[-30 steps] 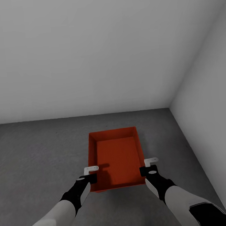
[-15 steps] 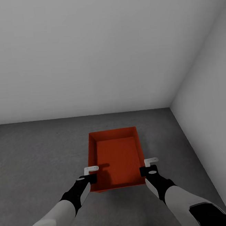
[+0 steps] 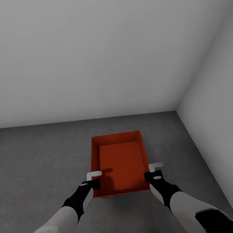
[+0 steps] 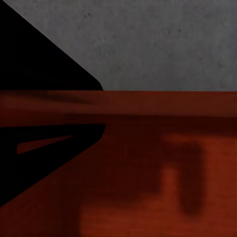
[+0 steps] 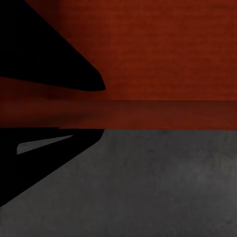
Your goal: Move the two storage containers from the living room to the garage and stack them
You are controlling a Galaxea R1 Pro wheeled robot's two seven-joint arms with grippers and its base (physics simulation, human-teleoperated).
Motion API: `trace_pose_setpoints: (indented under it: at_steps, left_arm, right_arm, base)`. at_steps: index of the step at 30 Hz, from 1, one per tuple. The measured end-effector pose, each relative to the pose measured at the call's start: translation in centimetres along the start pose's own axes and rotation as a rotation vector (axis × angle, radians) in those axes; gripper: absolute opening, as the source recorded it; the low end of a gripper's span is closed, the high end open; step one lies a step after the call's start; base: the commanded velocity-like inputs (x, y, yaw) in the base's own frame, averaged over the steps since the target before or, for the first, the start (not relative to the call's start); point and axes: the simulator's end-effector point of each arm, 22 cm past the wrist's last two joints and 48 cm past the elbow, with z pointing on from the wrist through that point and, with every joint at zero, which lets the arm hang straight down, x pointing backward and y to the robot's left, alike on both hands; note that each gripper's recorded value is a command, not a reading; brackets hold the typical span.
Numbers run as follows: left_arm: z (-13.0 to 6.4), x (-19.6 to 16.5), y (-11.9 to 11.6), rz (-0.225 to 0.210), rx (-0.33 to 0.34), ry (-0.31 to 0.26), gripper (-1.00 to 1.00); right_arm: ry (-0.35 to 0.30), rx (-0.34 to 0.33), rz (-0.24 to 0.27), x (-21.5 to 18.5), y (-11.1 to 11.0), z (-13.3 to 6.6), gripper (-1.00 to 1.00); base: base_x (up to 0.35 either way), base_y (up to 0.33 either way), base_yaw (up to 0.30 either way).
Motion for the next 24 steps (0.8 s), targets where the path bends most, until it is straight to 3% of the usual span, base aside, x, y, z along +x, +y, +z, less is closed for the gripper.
trace_pose_setpoints:
  at_steps: [24]
  left_arm:
    - [0.0, 0.0, 0.01, 0.0, 0.0, 0.0, -1.0]
  right_arm:
    - [0.0, 0.0, 0.0, 0.0, 0.01, 0.0, -1.0]
  base:
    - [0.0, 0.002, 0.0]
